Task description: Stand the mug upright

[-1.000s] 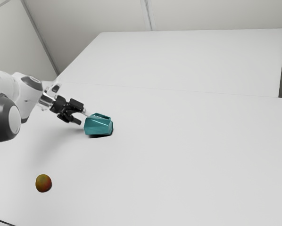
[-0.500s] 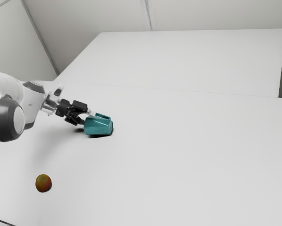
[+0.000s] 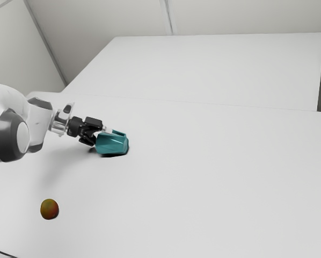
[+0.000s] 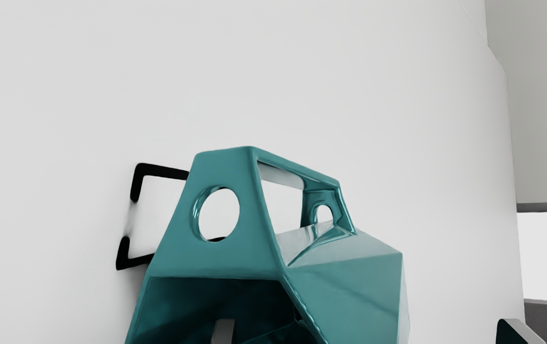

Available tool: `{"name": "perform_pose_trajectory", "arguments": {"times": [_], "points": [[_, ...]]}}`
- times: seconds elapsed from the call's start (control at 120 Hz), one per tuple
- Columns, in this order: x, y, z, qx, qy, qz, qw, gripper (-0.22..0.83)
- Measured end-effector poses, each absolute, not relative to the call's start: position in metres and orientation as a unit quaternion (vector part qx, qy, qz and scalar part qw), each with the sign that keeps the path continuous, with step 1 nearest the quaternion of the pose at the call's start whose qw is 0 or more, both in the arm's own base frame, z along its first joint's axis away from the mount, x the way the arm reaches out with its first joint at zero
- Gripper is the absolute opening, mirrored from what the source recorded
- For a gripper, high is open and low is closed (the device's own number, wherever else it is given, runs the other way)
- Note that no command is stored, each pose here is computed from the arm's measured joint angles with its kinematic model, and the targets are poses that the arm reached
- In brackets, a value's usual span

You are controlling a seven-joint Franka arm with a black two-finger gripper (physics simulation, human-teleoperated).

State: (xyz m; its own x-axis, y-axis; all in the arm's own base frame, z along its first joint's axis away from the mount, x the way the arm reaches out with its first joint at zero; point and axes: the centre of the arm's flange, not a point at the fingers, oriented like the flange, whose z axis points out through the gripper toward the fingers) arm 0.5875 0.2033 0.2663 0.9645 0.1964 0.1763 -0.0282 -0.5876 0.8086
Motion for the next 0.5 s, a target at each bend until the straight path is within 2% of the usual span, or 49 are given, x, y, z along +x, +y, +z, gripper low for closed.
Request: {"name": "perform_pose_trajectory", "arguments": {"times": [0.5], "points": [[0.583, 0.198, 0.257, 0.874, 0.054, 0.123, 0.468, 0.32]]}}
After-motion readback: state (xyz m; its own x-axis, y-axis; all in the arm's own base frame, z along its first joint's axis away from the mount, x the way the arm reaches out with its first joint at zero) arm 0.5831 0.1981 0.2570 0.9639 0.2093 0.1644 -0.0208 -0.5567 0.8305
